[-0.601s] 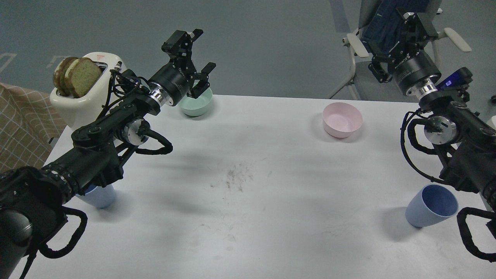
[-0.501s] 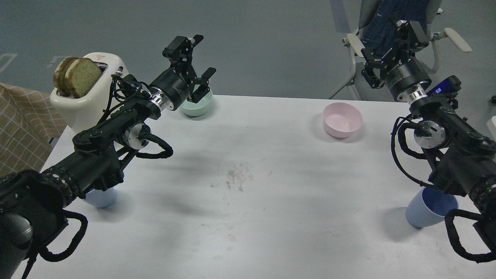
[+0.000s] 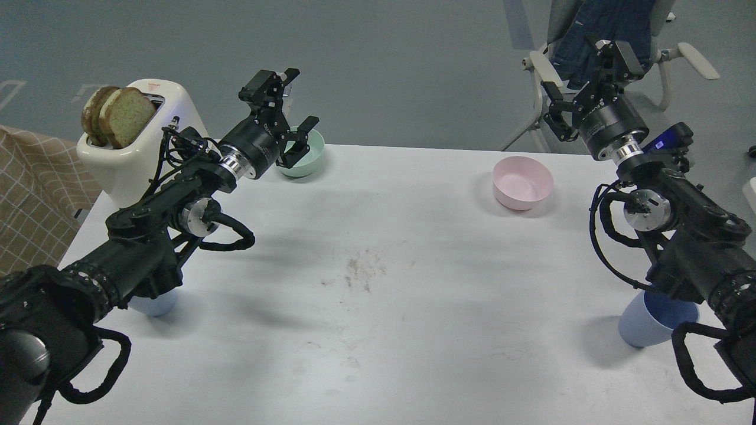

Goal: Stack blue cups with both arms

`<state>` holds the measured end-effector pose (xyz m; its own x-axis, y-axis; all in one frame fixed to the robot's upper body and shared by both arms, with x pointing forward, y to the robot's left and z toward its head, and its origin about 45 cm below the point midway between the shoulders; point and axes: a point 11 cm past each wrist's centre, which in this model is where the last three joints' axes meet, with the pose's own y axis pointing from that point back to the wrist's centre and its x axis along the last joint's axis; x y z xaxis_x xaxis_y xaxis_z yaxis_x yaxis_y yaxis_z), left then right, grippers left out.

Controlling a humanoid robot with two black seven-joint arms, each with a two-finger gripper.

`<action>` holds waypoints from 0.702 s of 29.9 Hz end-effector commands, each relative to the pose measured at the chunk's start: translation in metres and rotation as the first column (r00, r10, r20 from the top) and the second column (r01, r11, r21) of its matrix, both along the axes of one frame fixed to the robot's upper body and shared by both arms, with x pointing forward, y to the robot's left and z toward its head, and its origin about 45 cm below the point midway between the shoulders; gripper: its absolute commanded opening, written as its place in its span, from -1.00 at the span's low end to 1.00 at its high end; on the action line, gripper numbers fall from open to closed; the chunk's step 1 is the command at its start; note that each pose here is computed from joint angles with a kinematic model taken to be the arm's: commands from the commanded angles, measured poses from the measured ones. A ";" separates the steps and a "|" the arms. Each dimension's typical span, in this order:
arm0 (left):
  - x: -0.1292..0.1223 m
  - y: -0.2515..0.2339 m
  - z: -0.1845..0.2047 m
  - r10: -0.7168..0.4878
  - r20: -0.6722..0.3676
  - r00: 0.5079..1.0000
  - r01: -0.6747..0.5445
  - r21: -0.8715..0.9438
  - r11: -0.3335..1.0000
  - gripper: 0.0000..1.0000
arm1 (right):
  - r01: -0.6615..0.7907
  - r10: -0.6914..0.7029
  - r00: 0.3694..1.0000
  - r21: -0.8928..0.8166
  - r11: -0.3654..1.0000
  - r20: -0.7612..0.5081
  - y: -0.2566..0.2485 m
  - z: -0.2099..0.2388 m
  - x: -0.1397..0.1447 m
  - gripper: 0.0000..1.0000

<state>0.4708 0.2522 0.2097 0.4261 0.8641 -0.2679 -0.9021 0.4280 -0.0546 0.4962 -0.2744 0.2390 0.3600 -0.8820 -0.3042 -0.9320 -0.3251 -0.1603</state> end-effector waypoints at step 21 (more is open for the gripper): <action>0.006 0.012 0.004 0.071 0.029 0.997 -0.068 -0.068 0.995 0.95 | 0.005 -0.005 1.000 -0.002 1.000 0.024 0.001 0.014 0.007 1.00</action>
<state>0.4754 0.2599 0.2121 0.3896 0.8717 -0.2972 -0.9207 0.3766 -0.1024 0.5034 -0.2760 0.2544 0.3620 -0.8868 -0.2872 -0.9296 -0.3206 -0.1819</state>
